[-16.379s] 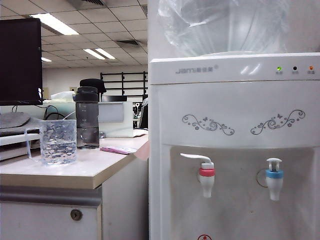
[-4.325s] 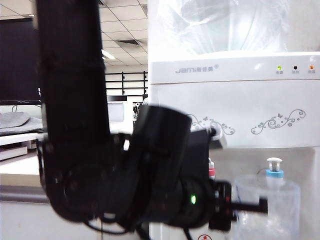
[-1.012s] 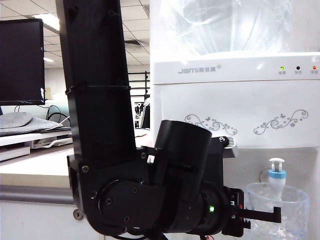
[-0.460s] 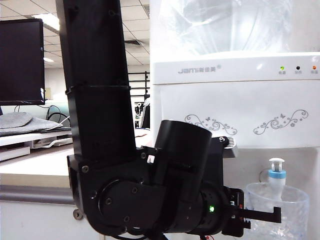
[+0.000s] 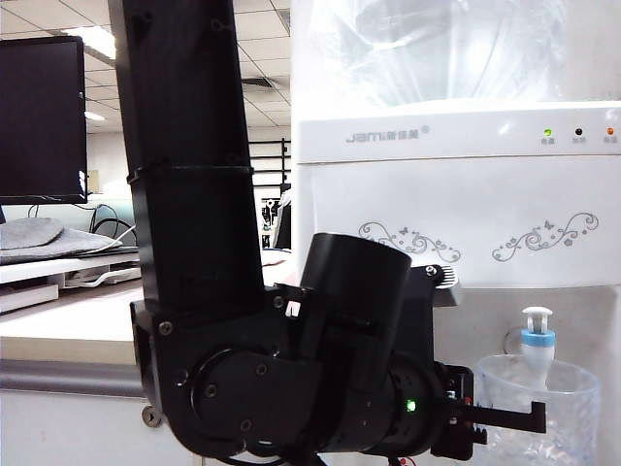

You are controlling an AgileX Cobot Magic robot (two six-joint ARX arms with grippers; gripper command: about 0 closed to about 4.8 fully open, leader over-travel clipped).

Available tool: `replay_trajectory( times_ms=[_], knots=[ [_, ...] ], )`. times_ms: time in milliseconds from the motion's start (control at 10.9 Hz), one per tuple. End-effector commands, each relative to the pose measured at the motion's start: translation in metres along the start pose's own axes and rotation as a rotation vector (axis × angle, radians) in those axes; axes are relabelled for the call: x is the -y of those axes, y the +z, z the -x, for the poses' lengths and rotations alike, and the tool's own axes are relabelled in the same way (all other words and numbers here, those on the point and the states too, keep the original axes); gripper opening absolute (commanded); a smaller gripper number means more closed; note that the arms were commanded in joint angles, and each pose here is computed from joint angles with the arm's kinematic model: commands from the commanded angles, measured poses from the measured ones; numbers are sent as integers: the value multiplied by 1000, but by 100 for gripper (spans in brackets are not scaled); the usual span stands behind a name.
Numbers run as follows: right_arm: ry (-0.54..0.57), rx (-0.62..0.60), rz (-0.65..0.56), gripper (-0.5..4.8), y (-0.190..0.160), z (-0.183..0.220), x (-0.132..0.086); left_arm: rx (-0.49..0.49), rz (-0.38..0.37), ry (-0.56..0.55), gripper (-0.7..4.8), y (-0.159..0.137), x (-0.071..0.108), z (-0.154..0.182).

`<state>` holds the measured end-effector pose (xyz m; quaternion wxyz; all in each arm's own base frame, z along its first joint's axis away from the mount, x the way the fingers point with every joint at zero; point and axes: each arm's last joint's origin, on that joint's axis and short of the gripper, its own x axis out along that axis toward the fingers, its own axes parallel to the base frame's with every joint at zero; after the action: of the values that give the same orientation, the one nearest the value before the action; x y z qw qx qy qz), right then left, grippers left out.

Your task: Pick up the plastic mug from the left desk, go to the cold water outlet of the water dispenser, press the vertical switch to get some water, then put the mug back on the desk.

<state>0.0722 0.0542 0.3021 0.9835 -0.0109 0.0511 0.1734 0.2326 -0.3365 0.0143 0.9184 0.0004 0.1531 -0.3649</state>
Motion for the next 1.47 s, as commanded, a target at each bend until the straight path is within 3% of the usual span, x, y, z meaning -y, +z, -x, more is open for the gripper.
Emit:
replay_trajectory(
  times_ms=[92,460,828,1472],
  knots=[
    [-2,11,-5,-1,2,1,0,-46,13,-32,-6,-3,-1,-3],
    [-3,-7,3,-1,0,1,0,2,-71,5,-6,1,2,-2],
    [-3,-6,3,-1,0,1,0,53,-63,90,-6,2,15,1],
    [1,3,-1,-1,1,1,0,38,-35,165,-6,-6,39,9]
  ],
)
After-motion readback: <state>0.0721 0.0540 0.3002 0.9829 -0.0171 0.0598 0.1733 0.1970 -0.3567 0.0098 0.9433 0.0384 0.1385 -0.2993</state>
